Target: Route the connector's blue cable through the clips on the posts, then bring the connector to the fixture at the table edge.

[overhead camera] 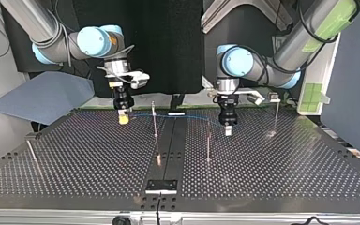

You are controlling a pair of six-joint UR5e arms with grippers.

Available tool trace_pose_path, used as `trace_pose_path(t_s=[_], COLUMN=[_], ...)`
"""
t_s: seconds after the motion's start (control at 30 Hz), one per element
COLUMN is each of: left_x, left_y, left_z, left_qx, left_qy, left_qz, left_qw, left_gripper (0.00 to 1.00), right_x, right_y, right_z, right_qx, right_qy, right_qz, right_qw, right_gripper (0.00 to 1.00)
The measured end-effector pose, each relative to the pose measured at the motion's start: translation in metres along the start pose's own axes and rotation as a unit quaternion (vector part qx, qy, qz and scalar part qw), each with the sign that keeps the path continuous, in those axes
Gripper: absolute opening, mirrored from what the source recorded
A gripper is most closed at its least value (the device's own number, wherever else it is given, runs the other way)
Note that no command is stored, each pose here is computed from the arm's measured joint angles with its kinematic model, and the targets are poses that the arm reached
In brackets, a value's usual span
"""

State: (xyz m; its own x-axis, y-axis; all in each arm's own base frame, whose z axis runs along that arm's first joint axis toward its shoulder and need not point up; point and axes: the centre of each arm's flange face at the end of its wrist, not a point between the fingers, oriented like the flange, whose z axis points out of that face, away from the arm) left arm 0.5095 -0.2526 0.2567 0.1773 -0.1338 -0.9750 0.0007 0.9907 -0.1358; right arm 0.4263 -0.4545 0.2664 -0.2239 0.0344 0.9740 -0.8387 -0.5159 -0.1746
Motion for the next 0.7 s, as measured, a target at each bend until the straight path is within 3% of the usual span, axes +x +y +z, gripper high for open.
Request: trace_pose_path(t_s=[0.17, 0.4, 0.7], left_x=[-0.003, 0.008, -0.001], left_y=[0.001, 0.0, 0.003], left_z=[0.007, 0.018, 0.036], left_qx=[0.0, 0.004, 0.011], left_qy=[-0.003, 0.011, 0.002], left_qz=[-0.002, 0.002, -0.008], left_qw=[1.0, 0.9999, 0.9999], left_gripper=[0.0, 0.0, 0.0], right_x=[0.001, 0.001, -0.001], right_y=[0.003, 0.007, 0.013], right_z=[0.003, 0.005, 0.018], right_qx=[0.003, 0.002, 0.002], right_qy=[0.003, 0.004, 0.006], right_qz=[0.0003, 0.0002, 0.0], right_qw=[1.0, 1.0, 1.0], right_gripper=[0.0, 0.0, 0.0])
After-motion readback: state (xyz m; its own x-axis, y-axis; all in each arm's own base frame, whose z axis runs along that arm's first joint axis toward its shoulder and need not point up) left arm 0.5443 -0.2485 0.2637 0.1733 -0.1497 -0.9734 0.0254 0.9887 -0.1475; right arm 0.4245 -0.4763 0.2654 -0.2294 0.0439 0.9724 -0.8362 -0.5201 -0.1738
